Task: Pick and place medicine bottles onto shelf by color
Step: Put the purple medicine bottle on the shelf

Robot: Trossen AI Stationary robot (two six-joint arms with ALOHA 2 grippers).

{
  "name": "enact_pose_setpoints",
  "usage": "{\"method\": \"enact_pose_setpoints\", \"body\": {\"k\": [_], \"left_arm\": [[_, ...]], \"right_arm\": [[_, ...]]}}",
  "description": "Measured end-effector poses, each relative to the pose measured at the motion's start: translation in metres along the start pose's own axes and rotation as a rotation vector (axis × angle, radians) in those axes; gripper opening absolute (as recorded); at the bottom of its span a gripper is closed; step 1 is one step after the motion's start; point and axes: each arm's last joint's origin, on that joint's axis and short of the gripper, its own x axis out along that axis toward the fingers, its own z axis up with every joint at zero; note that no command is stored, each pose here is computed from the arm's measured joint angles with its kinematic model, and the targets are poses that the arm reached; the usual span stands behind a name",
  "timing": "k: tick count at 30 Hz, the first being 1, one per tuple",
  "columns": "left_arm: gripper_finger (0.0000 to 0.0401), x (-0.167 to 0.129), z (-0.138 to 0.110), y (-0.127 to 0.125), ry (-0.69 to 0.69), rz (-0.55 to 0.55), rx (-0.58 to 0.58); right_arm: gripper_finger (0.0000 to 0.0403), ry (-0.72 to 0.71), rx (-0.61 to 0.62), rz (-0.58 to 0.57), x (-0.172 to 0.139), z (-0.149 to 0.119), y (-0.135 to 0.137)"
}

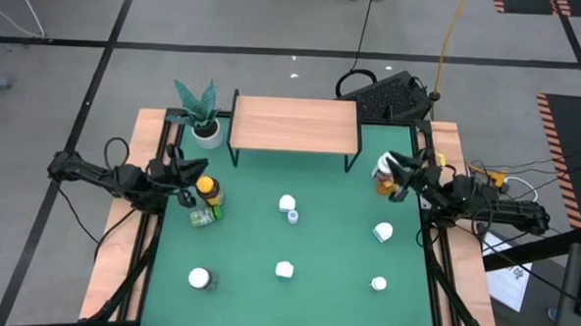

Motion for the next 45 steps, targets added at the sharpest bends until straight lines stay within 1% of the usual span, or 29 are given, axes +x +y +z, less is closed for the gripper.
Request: {"method": "enact_pose_setpoints", "body": {"k": [2, 3, 6, 8, 12, 15, 17, 18, 20, 22, 25, 28, 30, 33, 35, 37, 39, 42, 45], "left_arm": [[0.0036, 0.0, 0.0, 0.0, -0.002, 0.001, 0.004], [0.0038, 0.0, 0.0, 0.0, -0.001, 0.001, 0.01], [0.0056, 0.0, -0.001, 0.0, 0.015, 0.016, 0.015], [0.0076, 0.0, -0.003, 0.001, 0.032, 0.04, 0.019], [0.0124, 0.002, -0.008, 0.003, 0.091, 0.138, 0.049], [0.0162, 0.005, -0.012, 0.006, 0.12, 0.181, 0.059], [0.0183, 0.008, -0.015, 0.007, 0.141, 0.208, 0.07], [0.0192, 0.01, -0.015, 0.008, 0.152, 0.222, 0.077], [0.0206, 0.014, -0.014, 0.009, 0.177, 0.237, 0.091], [0.0215, 0.019, -0.014, 0.009, 0.206, 0.242, 0.113], [0.0219, 0.024, -0.017, 0.009, 0.243, 0.255, 0.144], [0.0215, 0.027, -0.021, 0.008, 0.27, 0.265, 0.162], [0.0209, 0.028, -0.025, 0.008, 0.29, 0.278, 0.14], [0.0199, 0.028, -0.031, 0.007, 0.325, 0.286, 0.096], [0.0193, 0.028, -0.034, 0.006, 0.349, 0.285, 0.08], [0.0188, 0.027, -0.038, 0.005, 0.375, 0.271, 0.066], [0.0185, 0.026, -0.042, 0.003, 0.41, 0.25, 0.064], [0.0182, 0.022, -0.047, 0.0, 0.462, 0.228, 0.072], [0.0183, 0.02, -0.049, -0.002, 0.483, 0.215, 0.057]], "right_arm": [[0.011, 0.039, -0.004, 0.054, 0.0, -0.005, 0.002], [0.0119, 0.073, -0.023, 0.054, 0.0, -0.008, 0.003], [0.014, 0.124, -0.05, -0.046, 0.0, -0.012, 0.0], [0.0151, 0.119, -0.046, -0.102, 0.0, -0.011, -0.002], [0.0168, 0.112, -0.042, -0.117, 0.0, -0.01, -0.002], [0.0181, 0.136, -0.055, -0.124, -0.001, -0.012, -0.002], [0.0193, 0.145, -0.059, -0.149, 0.0, -0.013, -0.003], [0.02, 0.158, -0.065, -0.161, 0.0, -0.014, -0.003], [0.0217, 0.233, -0.087, -0.158, 0.001, -0.018, -0.002], [0.0236, 0.279, -0.063, -0.182, 0.006, -0.004, -0.003], [0.0262, 0.359, -0.007, -0.201, 0.017, 0.023, -0.003], [0.0283, 0.475, 0.007, -0.225, 0.032, 0.051, -0.002], [0.0291, 0.563, -0.035, -0.26, 0.041, 0.068, -0.002], [0.0295, 0.726, -0.164, -0.334, 0.053, 0.085, -0.004], [0.0295, 0.809, -0.186, -0.379, 0.062, 0.094, -0.007], [0.0295, 0.901, -0.157, -0.372, 0.07, 0.098, -0.009], [0.0295, 0.995, -0.107, -0.327, 0.078, 0.097, -0.009], [0.0295, 1.125, -0.059, -0.252, 0.086, 0.088, -0.011], [0.0295, 1.25, -0.033, -0.191, 0.091, 0.075, -0.015]]}}
